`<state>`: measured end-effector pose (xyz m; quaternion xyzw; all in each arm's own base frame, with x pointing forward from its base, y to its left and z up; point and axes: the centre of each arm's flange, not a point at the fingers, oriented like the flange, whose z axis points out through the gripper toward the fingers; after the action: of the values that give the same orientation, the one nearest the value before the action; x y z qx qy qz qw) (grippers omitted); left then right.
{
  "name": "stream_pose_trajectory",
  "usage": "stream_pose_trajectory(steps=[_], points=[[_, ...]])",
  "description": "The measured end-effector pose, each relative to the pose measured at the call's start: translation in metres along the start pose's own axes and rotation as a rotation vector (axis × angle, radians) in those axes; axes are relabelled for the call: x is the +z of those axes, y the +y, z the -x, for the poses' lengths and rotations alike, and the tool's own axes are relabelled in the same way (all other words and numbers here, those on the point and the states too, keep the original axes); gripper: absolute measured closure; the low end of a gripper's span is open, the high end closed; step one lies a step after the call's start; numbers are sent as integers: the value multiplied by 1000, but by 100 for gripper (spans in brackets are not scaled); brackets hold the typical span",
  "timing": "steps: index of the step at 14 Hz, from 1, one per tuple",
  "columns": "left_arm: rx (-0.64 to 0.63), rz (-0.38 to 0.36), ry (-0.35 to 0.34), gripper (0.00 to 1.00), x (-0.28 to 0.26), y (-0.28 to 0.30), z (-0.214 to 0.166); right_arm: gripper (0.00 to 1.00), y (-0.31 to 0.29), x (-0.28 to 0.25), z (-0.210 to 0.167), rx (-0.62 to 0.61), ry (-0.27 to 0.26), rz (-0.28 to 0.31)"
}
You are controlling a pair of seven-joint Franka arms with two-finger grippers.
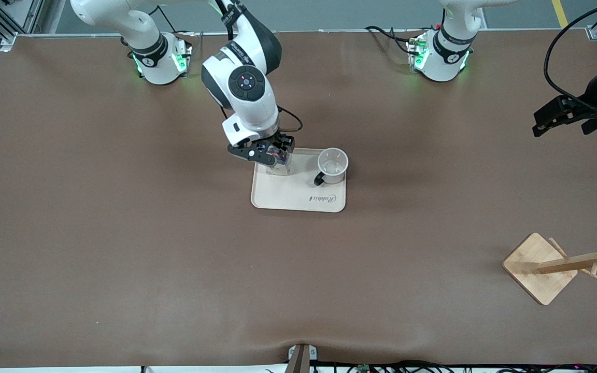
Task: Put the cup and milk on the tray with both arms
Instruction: 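Set the milk carton on the tray beside the mug, open the right gripper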
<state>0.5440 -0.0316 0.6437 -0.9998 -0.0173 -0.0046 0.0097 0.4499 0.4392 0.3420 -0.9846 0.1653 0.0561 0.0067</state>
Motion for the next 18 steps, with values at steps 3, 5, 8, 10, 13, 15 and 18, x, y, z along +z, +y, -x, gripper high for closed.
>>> stream_pose_trajectory(steps=[3, 5, 8, 10, 13, 15, 18], points=[[-1, 0, 0, 0, 0, -1, 0, 1, -1, -1, -2, 2, 3, -5], [-1, 0, 0, 0, 0, -1, 0, 0, -2, -8, -5, 7, 9, -14], [-1, 0, 0, 0, 0, -1, 0, 0, -2, -28, -7, 9, -21, 34], [-1, 0, 2, 0, -1, -1, 0, 0, 0, -61, -12, 16, -53, 80], [-1, 0, 5, 0, -3, -1, 2, 0, 15, -114, -41, 62, -64, 80], [-13, 0, 6, 0, -3, -7, 1, 0, 29, -137, -68, 94, -47, 43], [-34, 0, 4, 0, -4, -18, 1, 0, 53, -173, -109, 43, -9, -22]])
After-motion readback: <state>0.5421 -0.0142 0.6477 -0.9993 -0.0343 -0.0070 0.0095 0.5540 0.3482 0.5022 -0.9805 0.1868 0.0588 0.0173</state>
